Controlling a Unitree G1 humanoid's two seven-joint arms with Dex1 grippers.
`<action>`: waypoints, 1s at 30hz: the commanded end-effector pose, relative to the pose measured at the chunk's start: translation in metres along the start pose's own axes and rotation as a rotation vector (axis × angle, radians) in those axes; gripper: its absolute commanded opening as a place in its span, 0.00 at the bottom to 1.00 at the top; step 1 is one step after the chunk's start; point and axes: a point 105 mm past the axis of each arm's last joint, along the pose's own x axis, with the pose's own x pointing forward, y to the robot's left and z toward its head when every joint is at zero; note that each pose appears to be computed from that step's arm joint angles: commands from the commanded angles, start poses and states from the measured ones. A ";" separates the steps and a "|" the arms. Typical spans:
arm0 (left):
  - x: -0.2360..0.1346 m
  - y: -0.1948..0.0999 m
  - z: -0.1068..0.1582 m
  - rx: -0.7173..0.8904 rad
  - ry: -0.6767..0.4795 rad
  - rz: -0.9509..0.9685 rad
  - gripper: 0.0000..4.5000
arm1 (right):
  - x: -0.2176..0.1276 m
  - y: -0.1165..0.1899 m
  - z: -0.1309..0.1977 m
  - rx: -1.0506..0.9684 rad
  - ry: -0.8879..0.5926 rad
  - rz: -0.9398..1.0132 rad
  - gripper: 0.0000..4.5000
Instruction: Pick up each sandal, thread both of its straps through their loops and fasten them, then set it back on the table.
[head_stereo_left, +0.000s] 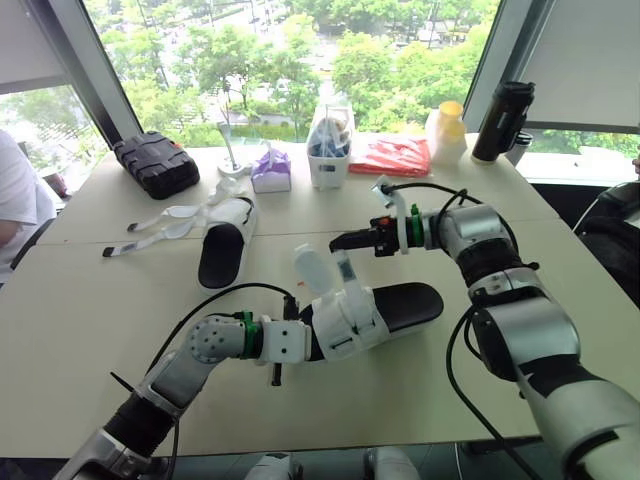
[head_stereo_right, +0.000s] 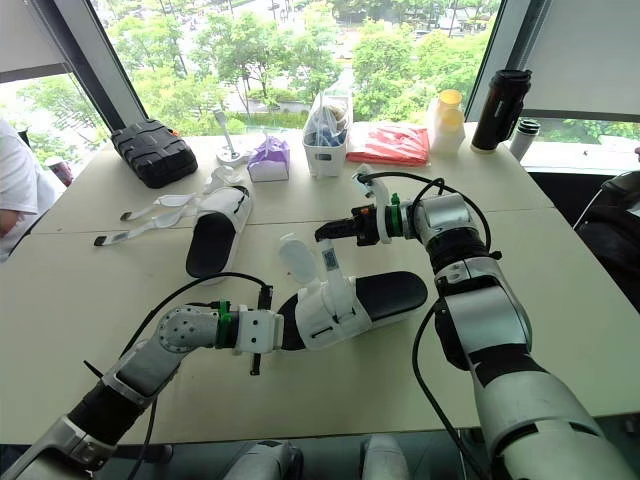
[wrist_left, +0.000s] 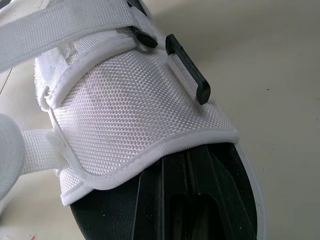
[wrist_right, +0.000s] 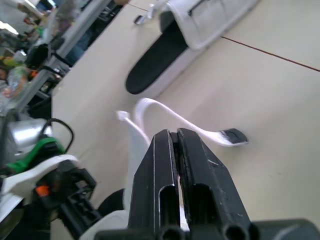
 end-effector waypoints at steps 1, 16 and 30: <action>0.005 -0.048 -0.044 -0.128 0.167 -0.154 0.00 | 0.002 0.003 0.016 -0.091 -0.004 -0.012 0.01; 0.004 -0.048 -0.043 -0.131 0.168 -0.140 0.00 | 0.009 -0.017 -0.061 -0.331 0.294 -0.025 0.07; 0.004 -0.045 -0.043 -0.131 0.168 -0.134 0.00 | 0.003 -0.026 -0.015 -0.530 0.040 -0.193 0.87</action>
